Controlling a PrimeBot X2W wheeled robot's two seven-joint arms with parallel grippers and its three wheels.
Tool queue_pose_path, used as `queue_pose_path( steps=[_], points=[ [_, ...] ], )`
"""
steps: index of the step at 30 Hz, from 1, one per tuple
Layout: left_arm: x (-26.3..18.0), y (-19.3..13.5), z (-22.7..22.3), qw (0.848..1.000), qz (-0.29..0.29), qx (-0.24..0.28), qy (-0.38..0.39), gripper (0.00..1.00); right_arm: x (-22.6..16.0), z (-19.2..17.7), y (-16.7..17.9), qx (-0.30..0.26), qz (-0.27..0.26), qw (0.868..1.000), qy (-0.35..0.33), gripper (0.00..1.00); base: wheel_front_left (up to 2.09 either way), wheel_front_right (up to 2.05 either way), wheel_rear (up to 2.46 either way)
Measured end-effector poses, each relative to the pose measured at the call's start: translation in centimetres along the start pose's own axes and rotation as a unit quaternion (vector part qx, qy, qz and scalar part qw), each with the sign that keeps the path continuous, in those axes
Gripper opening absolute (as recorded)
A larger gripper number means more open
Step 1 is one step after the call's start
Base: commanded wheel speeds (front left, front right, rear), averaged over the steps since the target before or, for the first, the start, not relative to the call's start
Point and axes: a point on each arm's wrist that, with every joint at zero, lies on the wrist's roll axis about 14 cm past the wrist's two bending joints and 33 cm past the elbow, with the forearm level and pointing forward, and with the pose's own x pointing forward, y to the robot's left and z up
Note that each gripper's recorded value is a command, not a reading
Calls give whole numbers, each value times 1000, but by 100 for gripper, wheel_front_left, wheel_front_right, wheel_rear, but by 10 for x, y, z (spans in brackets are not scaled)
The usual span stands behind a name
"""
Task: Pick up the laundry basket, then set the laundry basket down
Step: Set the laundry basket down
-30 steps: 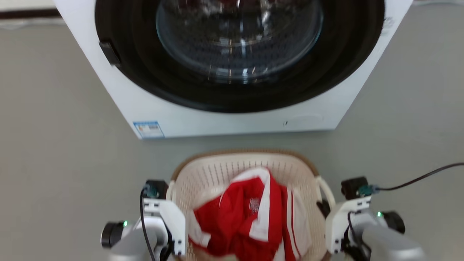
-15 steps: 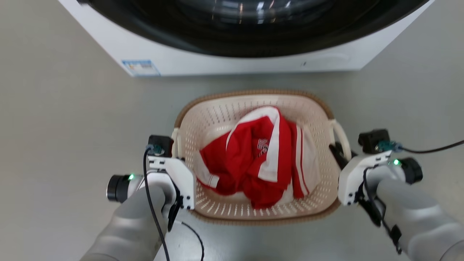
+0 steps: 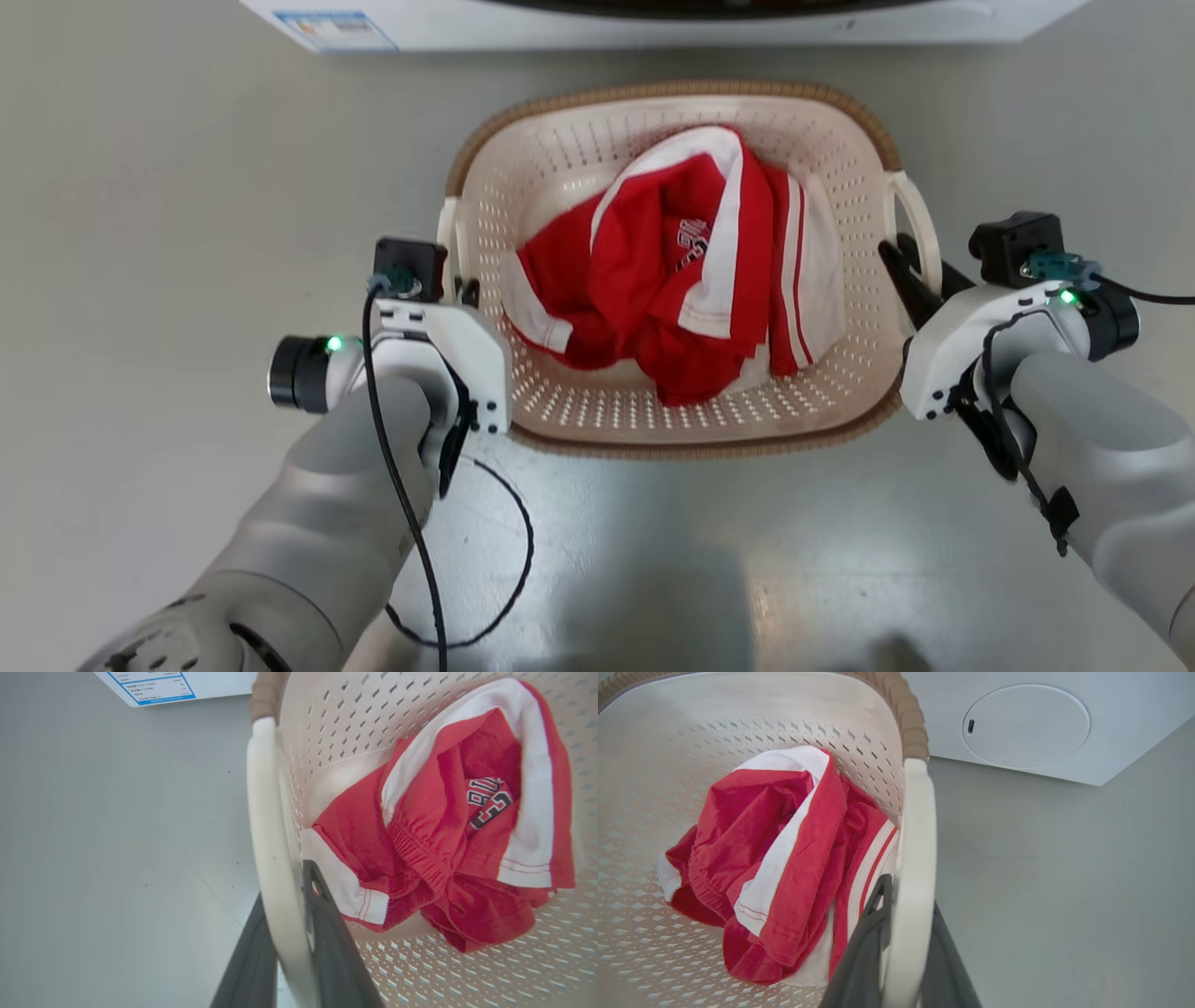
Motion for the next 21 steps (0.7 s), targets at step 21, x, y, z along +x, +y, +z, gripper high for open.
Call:
queue_pose_path(
  steps=[21],
  points=[
    [38,3,-17,1000,-4,2,14,0,25,-23,-23,13,-16,1000,0,0,0,0,0]
  ],
)
